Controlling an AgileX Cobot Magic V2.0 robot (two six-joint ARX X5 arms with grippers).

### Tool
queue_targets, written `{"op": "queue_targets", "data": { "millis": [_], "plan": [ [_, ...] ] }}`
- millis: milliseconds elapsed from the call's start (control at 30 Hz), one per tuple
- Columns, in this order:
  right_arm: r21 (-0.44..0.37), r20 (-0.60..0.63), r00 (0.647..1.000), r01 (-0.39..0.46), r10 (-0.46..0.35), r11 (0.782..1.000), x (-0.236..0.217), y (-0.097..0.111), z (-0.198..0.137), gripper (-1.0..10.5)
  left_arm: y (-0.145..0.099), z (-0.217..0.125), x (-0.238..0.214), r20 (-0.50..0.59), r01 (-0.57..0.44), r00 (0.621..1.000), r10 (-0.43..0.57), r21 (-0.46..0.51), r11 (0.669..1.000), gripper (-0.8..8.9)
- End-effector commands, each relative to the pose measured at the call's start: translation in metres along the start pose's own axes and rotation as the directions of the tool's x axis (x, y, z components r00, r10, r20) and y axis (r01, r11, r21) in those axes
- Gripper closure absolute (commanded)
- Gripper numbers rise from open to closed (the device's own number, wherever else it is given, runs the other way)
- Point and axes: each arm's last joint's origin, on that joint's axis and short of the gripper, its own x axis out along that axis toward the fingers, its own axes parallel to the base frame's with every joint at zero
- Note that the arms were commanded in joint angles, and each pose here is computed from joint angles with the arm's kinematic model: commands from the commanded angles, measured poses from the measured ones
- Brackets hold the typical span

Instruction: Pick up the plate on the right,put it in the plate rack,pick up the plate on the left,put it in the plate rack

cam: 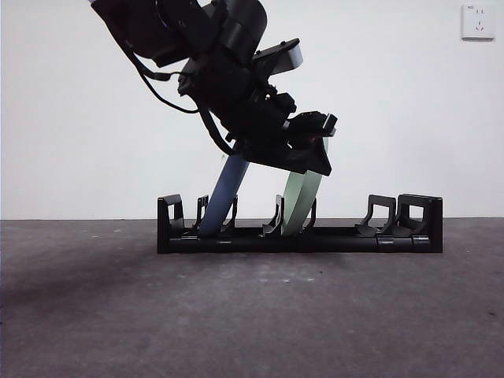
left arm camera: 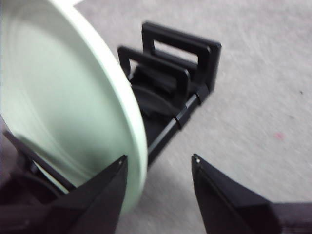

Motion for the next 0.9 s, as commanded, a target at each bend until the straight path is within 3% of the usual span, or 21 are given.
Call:
{"op": "queue_targets", "data": {
  "millis": [33, 300, 533, 700, 900],
  "plan": [
    [0.015, -0.027, 1.0, -0.003, 0.004, 1.0, 0.001, 0.0, -0.003, 6.6, -0.003, 0.01, -0.011, 0.019, 0.016, 1.0, -0.015, -0.015, 1.0, 5.88],
    [0.015, -0.028, 1.0, -0.003, 0.004, 1.0, 0.002, 0.0, -0.003, 6.6, -0.005, 0.046, -0.068, 0.047, 0.011, 0.999, -0.01, -0.011, 1.0, 5.88],
    [0.019, -0.042, 0.999, -0.003, 0.004, 1.0, 0.005, -0.001, -0.004, 6.6, -0.012, 0.065, -0.143, -0.029, 0.027, 0.999, -0.028, -0.021, 0.999, 5.88],
    [0.036, -0.11, 0.994, -0.019, 0.022, 0.999, 0.021, -0.005, -0.012, 6.6, -0.02, 0.071, -0.209, -0.061, 0.037, 0.997, -0.038, -0.026, 0.999, 5.93],
    [0.072, -0.253, 0.964, -0.062, 0.078, 0.996, 0.053, -0.013, -0.036, 6.7, -0.028, 0.071, -0.281, -0.019, 0.044, 0.999, -0.044, -0.024, 0.999, 5.93]
  ]
}}
